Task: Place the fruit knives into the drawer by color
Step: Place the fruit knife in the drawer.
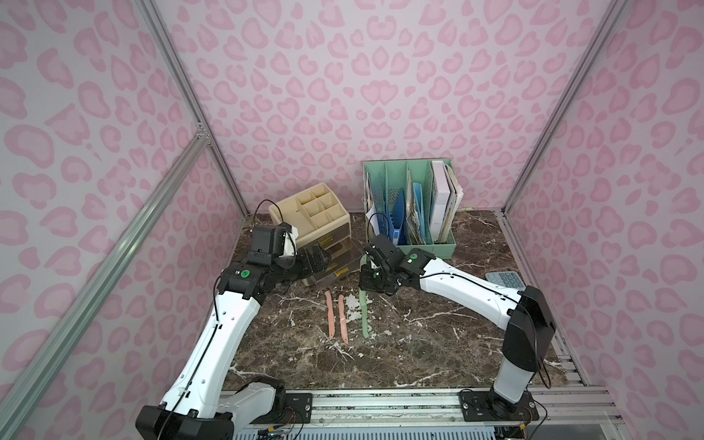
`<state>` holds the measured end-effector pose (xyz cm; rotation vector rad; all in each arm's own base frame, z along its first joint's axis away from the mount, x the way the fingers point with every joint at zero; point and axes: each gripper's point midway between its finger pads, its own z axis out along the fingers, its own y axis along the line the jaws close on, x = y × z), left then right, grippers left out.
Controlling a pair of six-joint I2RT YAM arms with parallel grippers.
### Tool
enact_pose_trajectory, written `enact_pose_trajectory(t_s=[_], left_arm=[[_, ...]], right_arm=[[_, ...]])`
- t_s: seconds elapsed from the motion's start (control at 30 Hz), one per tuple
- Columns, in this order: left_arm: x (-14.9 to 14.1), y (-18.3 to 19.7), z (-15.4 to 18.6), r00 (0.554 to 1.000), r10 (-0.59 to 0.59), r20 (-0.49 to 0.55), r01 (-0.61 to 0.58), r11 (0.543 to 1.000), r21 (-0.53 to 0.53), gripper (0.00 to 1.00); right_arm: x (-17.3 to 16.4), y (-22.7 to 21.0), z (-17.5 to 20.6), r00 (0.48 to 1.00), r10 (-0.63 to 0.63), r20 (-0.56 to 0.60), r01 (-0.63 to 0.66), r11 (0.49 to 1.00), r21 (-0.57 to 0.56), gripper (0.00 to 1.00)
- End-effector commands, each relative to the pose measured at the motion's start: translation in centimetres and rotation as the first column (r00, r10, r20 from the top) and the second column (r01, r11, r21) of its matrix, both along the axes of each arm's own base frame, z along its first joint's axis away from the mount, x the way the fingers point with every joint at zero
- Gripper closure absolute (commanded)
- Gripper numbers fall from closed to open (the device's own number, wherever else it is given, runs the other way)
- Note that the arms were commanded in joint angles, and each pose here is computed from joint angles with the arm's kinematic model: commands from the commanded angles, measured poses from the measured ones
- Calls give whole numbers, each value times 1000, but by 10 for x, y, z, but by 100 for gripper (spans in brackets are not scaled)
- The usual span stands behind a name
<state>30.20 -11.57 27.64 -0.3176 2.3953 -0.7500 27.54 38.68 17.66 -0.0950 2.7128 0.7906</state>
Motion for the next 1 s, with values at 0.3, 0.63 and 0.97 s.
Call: enact_pose_trajectory(t_s=[0.3,0.63,0.97], left_arm=[[20,7,16,999,20,41,-21,1000,17,1],[42,6,31,997,37,64,-37,999,-2,1],[52,6,45,995,38,94,-38,999,-2,1]], right_arm=[[15,23,41,999,-34,-33,40,978,206,100],[29,53,61,982,-54,-179,117,923,365,100],[34,61,65,944,-137,-301,256,878,404,100]])
